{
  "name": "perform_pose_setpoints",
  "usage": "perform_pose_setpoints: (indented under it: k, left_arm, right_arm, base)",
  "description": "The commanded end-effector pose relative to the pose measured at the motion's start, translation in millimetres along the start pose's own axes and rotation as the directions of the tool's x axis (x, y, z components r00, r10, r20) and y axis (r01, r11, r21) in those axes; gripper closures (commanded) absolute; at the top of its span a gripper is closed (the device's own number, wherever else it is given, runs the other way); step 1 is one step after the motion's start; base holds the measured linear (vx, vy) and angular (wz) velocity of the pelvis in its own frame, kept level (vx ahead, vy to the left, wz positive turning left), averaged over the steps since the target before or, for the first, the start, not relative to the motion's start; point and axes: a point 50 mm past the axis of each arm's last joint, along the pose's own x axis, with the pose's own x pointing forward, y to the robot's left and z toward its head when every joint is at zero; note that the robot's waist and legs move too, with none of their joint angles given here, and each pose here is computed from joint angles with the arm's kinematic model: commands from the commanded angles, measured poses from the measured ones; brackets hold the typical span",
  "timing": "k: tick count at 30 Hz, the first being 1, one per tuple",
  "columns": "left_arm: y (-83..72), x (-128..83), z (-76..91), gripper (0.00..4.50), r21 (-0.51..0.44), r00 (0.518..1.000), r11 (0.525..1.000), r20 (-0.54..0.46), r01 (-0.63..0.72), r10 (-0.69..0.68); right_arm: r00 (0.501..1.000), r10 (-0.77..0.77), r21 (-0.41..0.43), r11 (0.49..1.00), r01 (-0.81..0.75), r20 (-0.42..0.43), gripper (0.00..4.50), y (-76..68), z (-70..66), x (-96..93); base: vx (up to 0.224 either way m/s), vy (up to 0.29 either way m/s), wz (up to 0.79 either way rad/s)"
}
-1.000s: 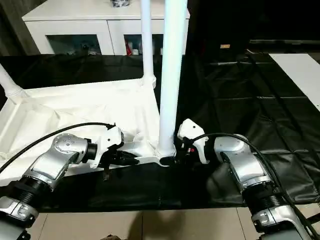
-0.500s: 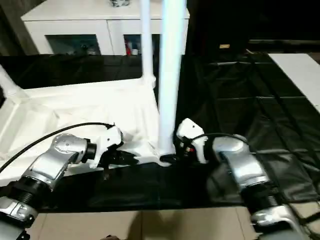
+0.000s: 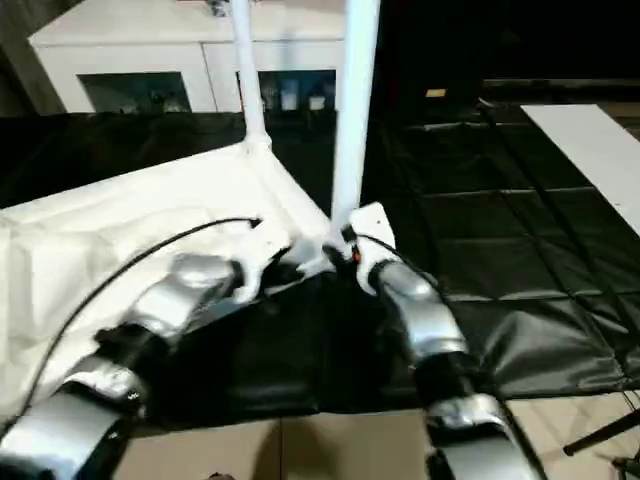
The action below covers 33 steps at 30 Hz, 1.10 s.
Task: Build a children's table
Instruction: Rotate leg to tighten
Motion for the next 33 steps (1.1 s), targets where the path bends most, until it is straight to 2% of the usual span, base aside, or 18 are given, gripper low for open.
perform_pose_setpoints:
  k: [1, 3, 4, 8, 9, 10, 14, 17, 19, 21, 22, 24, 33]
  left_arm:
    - [7.2, 3.1, -0.4, 4.5, -0.05, 0.99, 0.989, 0.009, -0.141, 0.141]
    - [6.7, 4.3, 1.2, 4.5, -0.037, 0.99, 0.989, 0.012, -0.142, 0.143]
    - [6.0, 4.4, 1.8, 4.5, -0.03, 0.991, 0.991, 0.016, -0.133, 0.133]
    - [4.7, 3.3, -0.1, 4.5, -0.011, 0.995, 0.996, 0.018, -0.094, 0.094]
    - [4.1, 1.8, -1.9, 4.5, -0.001, 0.997, 0.998, 0.021, -0.068, 0.068]
    - [3.1, 0.0, -4.4, 4.5, 0.013, 0.999, 0.999, 0.022, -0.035, 0.034]
    - [-0.5, -11.1, -16.6, 4.5, 0.058, 0.994, 0.993, 0.018, 0.102, -0.103]
    - [-1.4, -25.1, -24.9, 4.5, 0.088, 0.978, 0.975, 0.017, 0.205, -0.207]
    - [-2.2, -29.0, -26.0, 4.5, 0.099, 0.97, 0.966, 0.022, 0.238, -0.242]
    - [-4.3, -38.3, -28.4, 4.5, 0.122, 0.947, 0.941, 0.027, 0.314, -0.32]
    - [-6.1, -48.1, -30.6, 4.5, 0.137, 0.919, 0.913, 0.027, 0.385, -0.392]
    - [-5.9, -57.6, -33.8, 4.5, 0.148, 0.899, 0.889, 0.005, 0.433, -0.439]
    - [-2.3, -69.2, -37.8, 4.5, 0.154, 0.89, 0.879, -0.015, 0.452, -0.455]
  right_arm:
    - [0.999, 0.033, -0.064, 0.997, -0.034, -0.008, 1.84, 20.5, 3.9, 5.7]
    - [0.999, 0.052, -0.06, 0.997, -0.052, -0.002, 1.84, 25.1, 5.5, 6.2]
    - [0.997, 0.072, -0.03, 0.997, -0.072, 0.008, 1.28, 26.7, 6.6, 5.6]
    - [0.996, 0.08, 0.016, 0.997, -0.08, 0.036, 0.94, 22.6, 9.1, 3.7]
    - [0.996, 0.08, 0.004, 0.997, -0.08, 0.039, 0.94, 18.0, 9.3, 2.6]
    - [0.995, 0.092, -0.008, 0.996, -0.092, 0.042, 0.7, 13.3, 9.3, 1.4]
    - [0.964, 0.26, -0.07, 0.964, -0.256, 0.048, 0.66, 0.6, 6.4, -9.7]
    - [0.901, 0.434, -0.195, 0.883, -0.427, -0.006, 0.66, -7.9, -1.9, -26.7]
    - [0.882, 0.471, -0.209, 0.861, -0.463, -0.014, 0.66, -9.5, -3.0, -31.2]
    - [0.844, 0.536, -0.225, 0.819, -0.527, -0.027, 0.66, -13.7, -3.4, -40.0]
    - [0.808, 0.588, -0.239, 0.779, -0.579, -0.04, 0.66, -17.8, -2.9, -47.4]
    - [0.774, 0.631, -0.255, 0.74, -0.622, -0.059, 0.66, -21.6, -2.2, -53.8]
    - [0.7, 0.707, -0.272, 0.658, -0.702, -0.096, 0.66, -22.1, -1.9, -61.6]
  base:
    - [0.0, 0.0, 0.0]
    - [0.0, 0.0, 0.0]
    - [0.0, 0.0, 0.0]
    - [0.0, 0.0, 0.0]
    - [0.0, 0.0, 0.0]
    - [0.0, 0.0, 0.0]
    - [0.0, 0.0, 0.0]
    - [0.0, 0.0, 0.0]
    - [0.0, 0.0, 0.0]
    - [0.0, 0.0, 0.0]
    - [0.0, 0.0, 0.0]
    - [0.0, 0.0, 0.0]
    - [0.0, 0.0, 0.0]
